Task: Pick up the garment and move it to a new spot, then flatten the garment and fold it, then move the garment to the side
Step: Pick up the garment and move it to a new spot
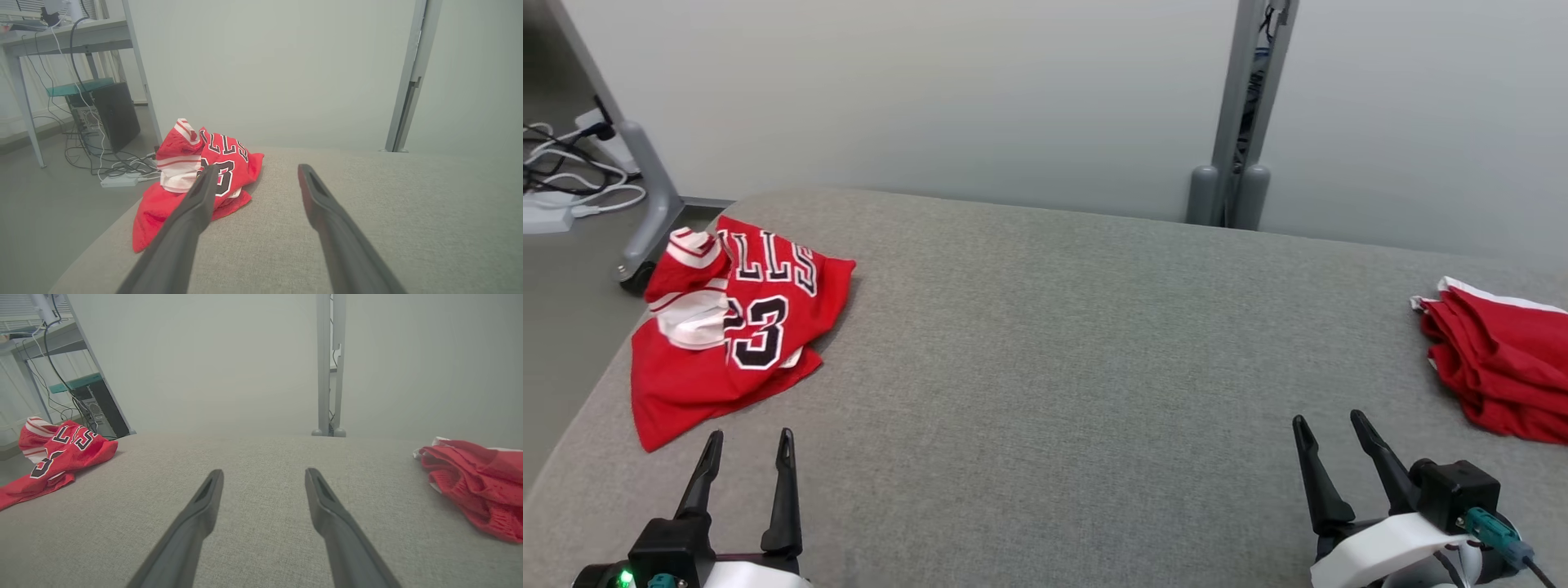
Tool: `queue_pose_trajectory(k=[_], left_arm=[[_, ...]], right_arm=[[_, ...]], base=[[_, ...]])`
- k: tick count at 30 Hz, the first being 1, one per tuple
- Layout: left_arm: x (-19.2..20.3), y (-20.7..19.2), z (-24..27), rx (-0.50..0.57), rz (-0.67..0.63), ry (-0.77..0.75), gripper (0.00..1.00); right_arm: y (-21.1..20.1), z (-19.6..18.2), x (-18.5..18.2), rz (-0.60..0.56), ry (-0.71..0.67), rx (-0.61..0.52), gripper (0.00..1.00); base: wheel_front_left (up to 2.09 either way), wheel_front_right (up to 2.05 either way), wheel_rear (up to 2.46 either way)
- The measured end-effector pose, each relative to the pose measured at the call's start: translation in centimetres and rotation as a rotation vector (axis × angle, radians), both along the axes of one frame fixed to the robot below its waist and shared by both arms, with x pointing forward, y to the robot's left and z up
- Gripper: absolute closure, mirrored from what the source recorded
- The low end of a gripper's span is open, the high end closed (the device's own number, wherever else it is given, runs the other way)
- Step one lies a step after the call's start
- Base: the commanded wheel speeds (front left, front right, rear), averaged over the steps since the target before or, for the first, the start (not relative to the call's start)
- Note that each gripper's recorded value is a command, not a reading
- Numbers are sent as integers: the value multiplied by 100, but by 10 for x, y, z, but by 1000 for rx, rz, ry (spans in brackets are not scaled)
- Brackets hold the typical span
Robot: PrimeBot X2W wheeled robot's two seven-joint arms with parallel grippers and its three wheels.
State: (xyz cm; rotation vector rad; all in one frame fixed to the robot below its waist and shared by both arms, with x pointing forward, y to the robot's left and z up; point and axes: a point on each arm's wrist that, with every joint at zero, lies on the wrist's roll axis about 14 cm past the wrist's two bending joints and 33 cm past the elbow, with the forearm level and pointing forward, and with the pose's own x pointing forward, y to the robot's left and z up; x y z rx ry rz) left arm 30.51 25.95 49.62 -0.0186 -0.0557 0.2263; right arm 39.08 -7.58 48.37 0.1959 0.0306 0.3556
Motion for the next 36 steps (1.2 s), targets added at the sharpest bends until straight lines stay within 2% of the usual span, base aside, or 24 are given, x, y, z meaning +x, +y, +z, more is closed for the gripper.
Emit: queue_pose_trajectory(k=[19,27,36], left_arm=[[-78,60,0,1,251,-7,0],[-91,67,0,1,292,-7,0],[-89,65,2,4,285,-8,0]], right_arm=[[105,-1,-8,305,11,-12,0],[127,0,-14,369,13,-8,0],[129,-3,-15,378,24,-7,0]], base=[[0,0,0],[0,0,0],[0,0,0]])
